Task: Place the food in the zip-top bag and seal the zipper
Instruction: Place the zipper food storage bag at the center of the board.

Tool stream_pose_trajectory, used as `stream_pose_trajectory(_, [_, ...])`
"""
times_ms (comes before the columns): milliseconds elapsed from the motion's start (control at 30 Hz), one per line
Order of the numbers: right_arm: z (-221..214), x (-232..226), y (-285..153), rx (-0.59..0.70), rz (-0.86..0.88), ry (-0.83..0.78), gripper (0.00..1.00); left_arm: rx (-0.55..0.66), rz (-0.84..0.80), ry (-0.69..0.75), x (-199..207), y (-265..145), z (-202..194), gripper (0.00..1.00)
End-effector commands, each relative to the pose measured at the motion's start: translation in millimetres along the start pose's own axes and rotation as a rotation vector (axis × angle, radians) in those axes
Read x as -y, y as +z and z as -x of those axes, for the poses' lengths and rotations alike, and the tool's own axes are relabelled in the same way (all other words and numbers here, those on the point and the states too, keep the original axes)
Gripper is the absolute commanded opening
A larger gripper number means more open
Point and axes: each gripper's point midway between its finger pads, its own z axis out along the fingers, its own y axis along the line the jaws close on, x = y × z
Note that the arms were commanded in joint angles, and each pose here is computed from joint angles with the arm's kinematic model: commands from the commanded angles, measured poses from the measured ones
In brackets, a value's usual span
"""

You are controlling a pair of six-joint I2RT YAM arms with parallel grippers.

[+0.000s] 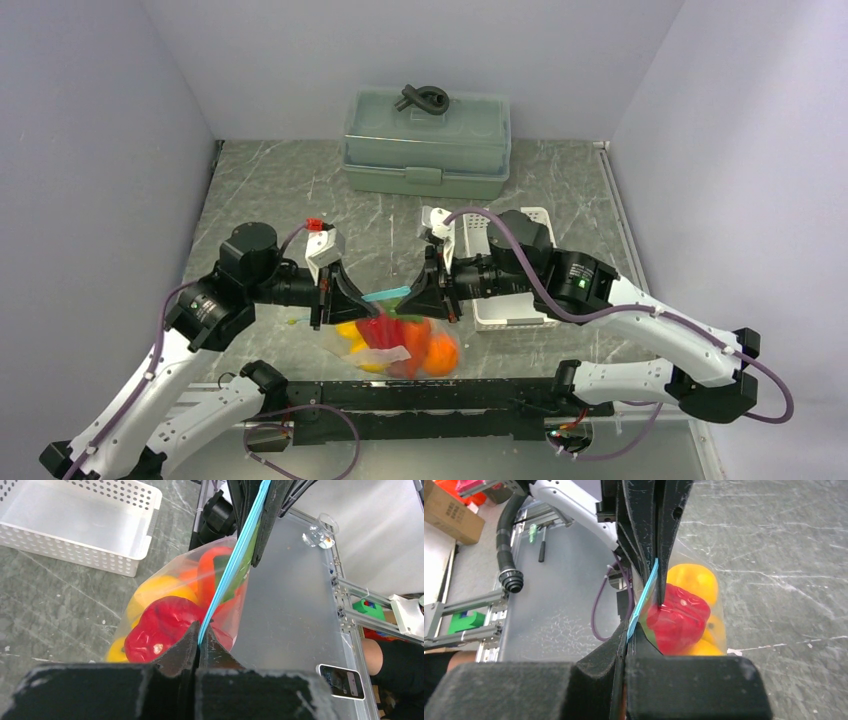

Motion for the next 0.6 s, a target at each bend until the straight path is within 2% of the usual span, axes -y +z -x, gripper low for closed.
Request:
stream_pose_trajectory(0, [30.5, -1.3, -18.0, 0.134, -0.055, -0.045, 0.0, 0.047, 0.083, 0.055, -4.3, -7.1, 19.9, 0.0])
stream_pose_trajectory(133, [27.6, 22.1, -27.3, 0.146, -0.203, -0.018, 0.08, 0.063, 0.167, 0.058, -14.7, -11.5, 26.5, 0.0])
stream_pose_trajectory(233, [23.5, 40.3, -35.9, 0.152, -0.317, 0.001, 0.27, 0.079, 0.264, 0.055, -29.2, -15.9, 32.7, 0.0])
stream_pose_trajectory(333, [15.1, 60.7, -47.4, 0.148, -0.444, 0.014, 0.37, 0.092, 0.447, 0.035, -59.6, -26.1, 37.4, 0.0])
stream_pose_trajectory(433, [5.1, 79.4, -60.4, 0.137, -0.568, 0.032, 0.42, 0.099, 0.583, 0.019, -82.7, -35.7, 40.9, 0.0])
stream_pose_trajectory(567, [-7.2, 92.6, -74.4, 0.138, -0.663, 0.051, 0.43, 0.124, 0.742, 0.024, -106.8, -50.9, 49.4, 0.0])
